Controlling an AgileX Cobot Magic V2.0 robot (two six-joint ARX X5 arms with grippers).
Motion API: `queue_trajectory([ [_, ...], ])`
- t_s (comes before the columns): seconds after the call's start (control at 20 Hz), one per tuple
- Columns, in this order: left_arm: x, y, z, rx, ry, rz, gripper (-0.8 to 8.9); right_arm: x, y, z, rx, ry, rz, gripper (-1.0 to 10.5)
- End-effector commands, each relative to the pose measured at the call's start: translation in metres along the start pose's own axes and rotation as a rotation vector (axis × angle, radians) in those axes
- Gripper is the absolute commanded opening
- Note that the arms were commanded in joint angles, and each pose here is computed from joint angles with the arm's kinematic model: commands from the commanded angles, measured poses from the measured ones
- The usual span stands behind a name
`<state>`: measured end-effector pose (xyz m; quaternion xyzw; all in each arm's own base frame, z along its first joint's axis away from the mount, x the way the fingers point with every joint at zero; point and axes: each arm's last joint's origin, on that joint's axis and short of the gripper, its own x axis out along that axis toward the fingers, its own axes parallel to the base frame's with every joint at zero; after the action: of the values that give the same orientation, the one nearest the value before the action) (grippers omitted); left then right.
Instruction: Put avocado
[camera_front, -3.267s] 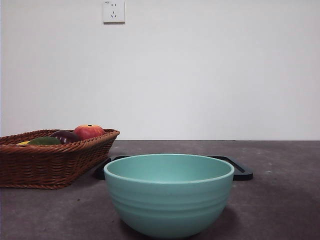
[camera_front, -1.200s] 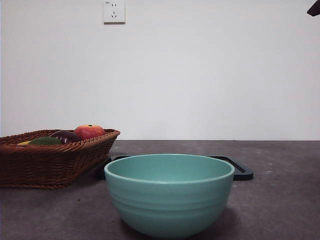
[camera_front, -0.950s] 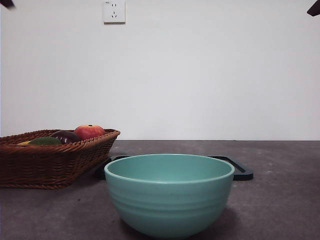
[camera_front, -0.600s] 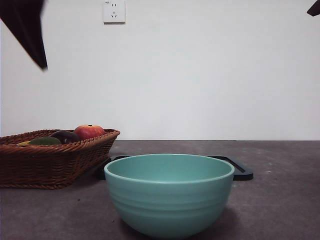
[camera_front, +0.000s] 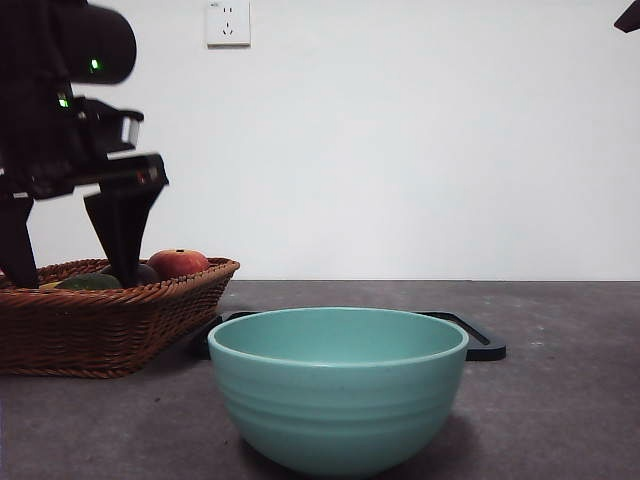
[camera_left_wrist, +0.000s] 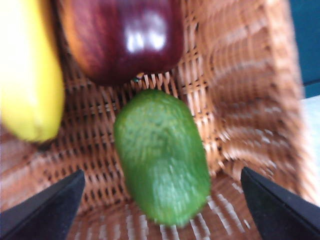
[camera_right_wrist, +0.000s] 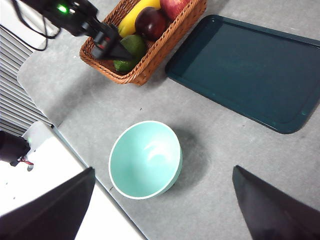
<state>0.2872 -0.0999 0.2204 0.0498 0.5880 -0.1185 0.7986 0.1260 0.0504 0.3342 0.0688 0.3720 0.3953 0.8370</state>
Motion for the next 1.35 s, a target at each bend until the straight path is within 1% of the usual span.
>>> queue_trajectory([
  [0.05, 0.008, -0.003, 0.007, 0.004, -0.002, -0.003, 4.74, -0.002, 0.002, 0.004, -0.011, -0.012, 0.005, 4.4],
  [0.15, 0.014, -0.003, 0.008, 0.003, 0.011, -0.001, 4.26, -0.002, 0.002, 0.004, -0.011, -0.012, 0.005, 4.4],
  [0.3, 0.019, -0.003, 0.008, 0.005, 0.024, -0.001, 4.2, -0.002, 0.002, 0.004, -0.011, -0.012, 0.005, 4.4],
  [0.45, 0.022, -0.003, 0.008, 0.005, 0.037, 0.0, 2.7, -0.002, 0.002, 0.004, -0.011, -0.013, 0.005, 4.4],
  [0.55, 0.022, -0.003, 0.008, 0.005, 0.036, 0.0, 2.1, -0.002, 0.002, 0.004, -0.011, -0.013, 0.005, 4.4],
  [0.8, 0.019, -0.003, 0.009, 0.005, 0.025, -0.001, 2.07, -0.002, 0.002, 0.004, -0.011, -0.013, 0.005, 4.4],
  [0.9, 0.01, -0.004, 0.011, 0.006, -0.008, -0.005, 2.07, -0.002, 0.002, 0.004, -0.011, -0.013, 0.005, 4.4],
  [1.05, -0.016, -0.006, 0.011, 0.014, -0.089, -0.019, 2.07, -0.002, 0.002, 0.004, -0.011, -0.013, 0.004, 4.4],
  [1.15, -0.038, -0.009, 0.008, 0.024, -0.153, -0.065, 2.07, -0.002, 0.002, 0.005, -0.012, -0.013, 0.004, 4.4],
  [1.25, -0.059, -0.016, 0.0, 0.052, -0.189, -0.17, 2.07, -0.002, 0.002, 0.005, -0.012, -0.013, 0.004, 4.4],
  [1.35, -0.078, -0.028, -0.011, 0.098, -0.194, -0.295, 2.07, -0.002, 0.002, 0.005, -0.011, -0.013, 0.001, 4.4],
])
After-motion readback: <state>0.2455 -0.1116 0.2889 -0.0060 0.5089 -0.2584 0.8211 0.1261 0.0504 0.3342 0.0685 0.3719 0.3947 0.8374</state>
